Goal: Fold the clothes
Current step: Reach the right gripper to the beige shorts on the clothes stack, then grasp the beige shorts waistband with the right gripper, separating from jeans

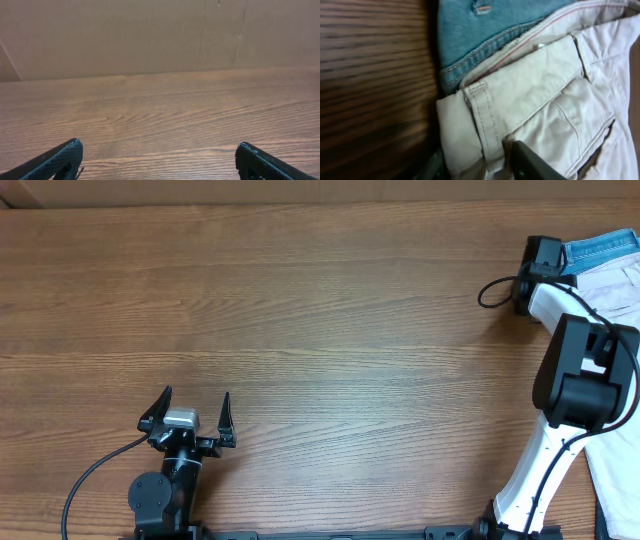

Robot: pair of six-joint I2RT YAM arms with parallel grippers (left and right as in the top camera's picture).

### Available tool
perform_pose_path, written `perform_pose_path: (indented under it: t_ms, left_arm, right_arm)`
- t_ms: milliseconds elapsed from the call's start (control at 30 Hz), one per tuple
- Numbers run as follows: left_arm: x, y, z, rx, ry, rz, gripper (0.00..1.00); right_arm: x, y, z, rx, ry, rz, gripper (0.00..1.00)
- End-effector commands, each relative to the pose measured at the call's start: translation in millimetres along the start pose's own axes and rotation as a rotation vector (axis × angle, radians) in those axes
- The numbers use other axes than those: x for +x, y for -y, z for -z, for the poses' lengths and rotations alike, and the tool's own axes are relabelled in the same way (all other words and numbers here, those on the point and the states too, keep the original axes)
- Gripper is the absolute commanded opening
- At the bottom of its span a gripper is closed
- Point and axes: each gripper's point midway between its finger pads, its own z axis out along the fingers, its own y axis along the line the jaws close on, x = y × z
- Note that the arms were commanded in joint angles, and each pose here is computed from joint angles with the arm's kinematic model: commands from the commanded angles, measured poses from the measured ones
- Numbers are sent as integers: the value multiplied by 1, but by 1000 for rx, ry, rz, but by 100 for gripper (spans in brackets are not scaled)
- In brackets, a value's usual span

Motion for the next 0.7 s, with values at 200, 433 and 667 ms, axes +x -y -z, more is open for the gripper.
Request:
perform_pose_path:
  t_ms: [200,433,667]
  left_arm:
    - [0,3,0,15,6,-21,100]
    - [0,3,0,15,6,-21,100]
    - [0,3,0,15,6,-21,100]
  right_arm:
    - [-2,15,-3,79,-10,-141,6]
    - [-18,40,14,125,30,-311,4]
    - [-46,87,60,122,138,-470,4]
